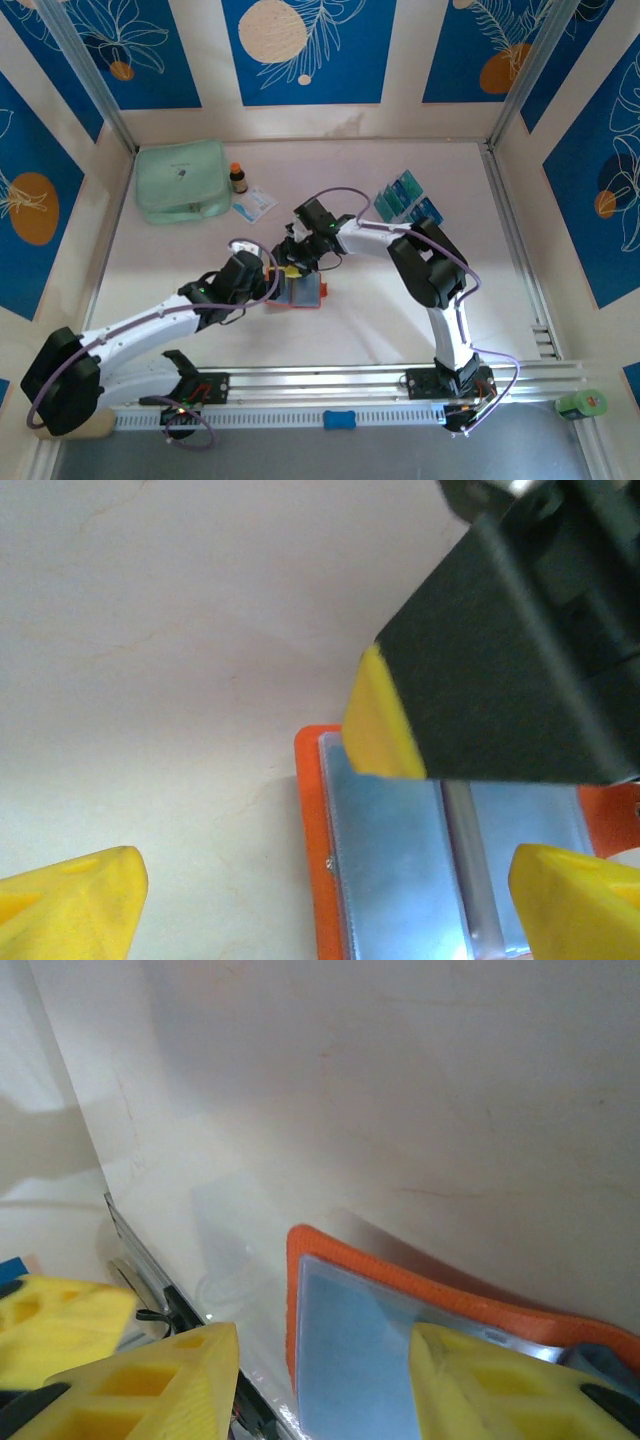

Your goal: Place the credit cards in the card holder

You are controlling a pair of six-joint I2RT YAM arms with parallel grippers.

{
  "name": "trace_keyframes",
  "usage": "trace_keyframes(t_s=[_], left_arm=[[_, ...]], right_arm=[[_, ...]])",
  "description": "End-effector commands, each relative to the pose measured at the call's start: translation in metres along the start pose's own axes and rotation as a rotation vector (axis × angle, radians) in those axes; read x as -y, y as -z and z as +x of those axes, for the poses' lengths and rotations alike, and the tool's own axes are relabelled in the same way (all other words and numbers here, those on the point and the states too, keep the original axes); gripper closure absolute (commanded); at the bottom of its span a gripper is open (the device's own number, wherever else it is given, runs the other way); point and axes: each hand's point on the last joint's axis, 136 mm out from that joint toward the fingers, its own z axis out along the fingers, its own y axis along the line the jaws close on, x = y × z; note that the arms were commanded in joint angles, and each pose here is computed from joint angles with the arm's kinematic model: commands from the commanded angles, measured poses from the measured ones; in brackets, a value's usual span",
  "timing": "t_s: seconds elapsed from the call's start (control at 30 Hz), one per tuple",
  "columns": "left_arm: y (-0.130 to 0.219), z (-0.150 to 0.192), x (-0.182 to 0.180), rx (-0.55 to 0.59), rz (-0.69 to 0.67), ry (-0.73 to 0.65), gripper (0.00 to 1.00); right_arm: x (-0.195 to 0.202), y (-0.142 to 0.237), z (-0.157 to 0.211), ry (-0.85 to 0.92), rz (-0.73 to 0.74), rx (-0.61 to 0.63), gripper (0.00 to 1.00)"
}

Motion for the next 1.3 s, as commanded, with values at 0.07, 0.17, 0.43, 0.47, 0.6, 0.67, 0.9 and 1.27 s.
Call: trace_keyframes(t_s=[0.07, 0.17, 0.43, 0.47, 0.6, 0.67, 0.9, 1.27], left_arm=[[-0.015, 0.011, -0.003, -0.045, -0.02, -0.003, 0.07], [-0.023, 0.014, -0.003, -0.066, -0.036, -0.02, 0.06], [-0.035, 0.015, -0.007, -0.079, -0.078, -0.025, 0.06], [-0.035, 0.013, -0.007, -0.074, -0.078, -0.022, 0.06], [-0.035, 0.01, -0.006, -0.07, -0.076, -0.021, 0.05], [-0.035, 0.009, -0.005, -0.067, -0.074, -0.021, 0.05], [-0.035, 0.006, -0.003, -0.067, -0.069, -0.023, 0.05], [-0.033, 0.006, -0.001, -0.071, -0.057, -0.019, 0.04]], right_arm=[[-0.018, 0.025, -0.005, 0.003, -0.061, 0.032, 0.51], [-0.016, 0.035, -0.007, -0.004, -0.067, 0.051, 0.52], [0.029, 0.077, 0.01, 0.027, 0.13, 0.144, 0.52], [0.036, 0.081, 0.013, 0.035, 0.169, 0.153, 0.52], [0.067, 0.093, 0.029, 0.067, 0.32, 0.172, 0.51], [0.077, 0.093, 0.036, 0.088, 0.371, 0.166, 0.52], [0.094, 0.077, 0.045, 0.161, 0.508, 0.128, 0.52], [0.11, 0.085, 0.042, 0.166, 0.559, 0.139, 0.93]])
